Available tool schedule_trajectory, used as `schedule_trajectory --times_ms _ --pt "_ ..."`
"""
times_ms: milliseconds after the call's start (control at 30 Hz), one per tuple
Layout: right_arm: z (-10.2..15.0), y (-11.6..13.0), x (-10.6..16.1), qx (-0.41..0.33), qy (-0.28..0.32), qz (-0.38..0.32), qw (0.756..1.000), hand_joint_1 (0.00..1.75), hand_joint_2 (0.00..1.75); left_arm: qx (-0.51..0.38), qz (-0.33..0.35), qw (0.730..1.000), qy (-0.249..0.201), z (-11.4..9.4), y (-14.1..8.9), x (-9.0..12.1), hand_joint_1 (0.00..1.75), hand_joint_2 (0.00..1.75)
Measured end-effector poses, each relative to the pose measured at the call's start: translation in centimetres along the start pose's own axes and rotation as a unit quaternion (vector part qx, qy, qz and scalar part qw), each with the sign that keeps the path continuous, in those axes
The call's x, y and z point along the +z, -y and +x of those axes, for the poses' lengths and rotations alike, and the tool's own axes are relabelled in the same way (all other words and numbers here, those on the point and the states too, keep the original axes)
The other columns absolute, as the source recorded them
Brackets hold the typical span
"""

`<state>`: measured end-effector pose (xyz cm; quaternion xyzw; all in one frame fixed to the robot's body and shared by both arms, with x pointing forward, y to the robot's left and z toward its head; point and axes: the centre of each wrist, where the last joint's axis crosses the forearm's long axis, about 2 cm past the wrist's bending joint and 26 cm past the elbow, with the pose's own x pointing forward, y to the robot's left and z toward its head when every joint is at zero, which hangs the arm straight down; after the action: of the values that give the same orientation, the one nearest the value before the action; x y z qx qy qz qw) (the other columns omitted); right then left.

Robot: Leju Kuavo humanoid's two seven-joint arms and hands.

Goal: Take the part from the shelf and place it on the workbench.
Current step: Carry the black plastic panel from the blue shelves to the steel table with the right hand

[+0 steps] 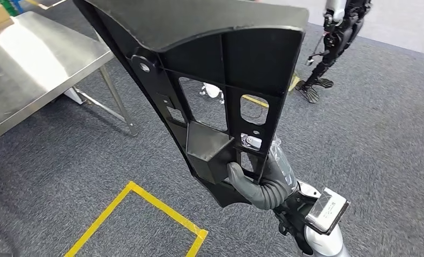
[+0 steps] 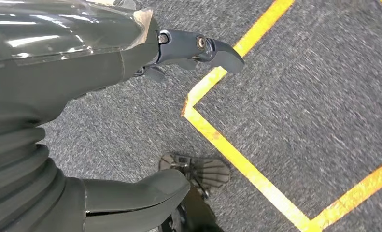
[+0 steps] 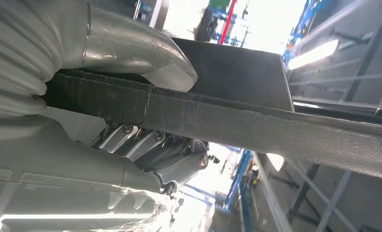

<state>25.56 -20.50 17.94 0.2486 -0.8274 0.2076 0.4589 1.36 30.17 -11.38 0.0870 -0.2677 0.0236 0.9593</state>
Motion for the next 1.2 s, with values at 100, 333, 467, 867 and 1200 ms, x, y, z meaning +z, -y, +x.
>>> schedule_trajectory --times_ms 100,333,467,867,1200 --pt "0.03 0.02 -0.08 0.001 0.000 0.002 1.000 1.75 1.75 -0.002 0.000 1.000 0.001 0.14 -0.01 -0.08 0.00 1.75" --pt "-0.03 0.06 0.09 0.002 -0.004 0.003 1.000 1.75 1.75 -0.006 -0.001 1.000 0.004 0.42 -0.10 -0.23 0.00 1.75" --pt "-0.10 0.06 0.30 0.002 -0.007 0.003 1.000 1.75 1.75 -0.009 -0.003 1.000 0.003 0.26 -0.05 -0.14 0.00 1.75" --pt "-0.09 -0.02 0.22 0.002 -0.006 0.003 1.000 1.75 1.75 -0.016 -0.007 1.000 0.001 0.14 -0.04 -0.08 0.00 1.75" --pt "0.00 0.09 -0.02 0.004 -0.003 0.004 1.000 1.75 1.75 -0.017 -0.007 1.000 0.000 0.09 0.00 -0.04 0.00 1.75"
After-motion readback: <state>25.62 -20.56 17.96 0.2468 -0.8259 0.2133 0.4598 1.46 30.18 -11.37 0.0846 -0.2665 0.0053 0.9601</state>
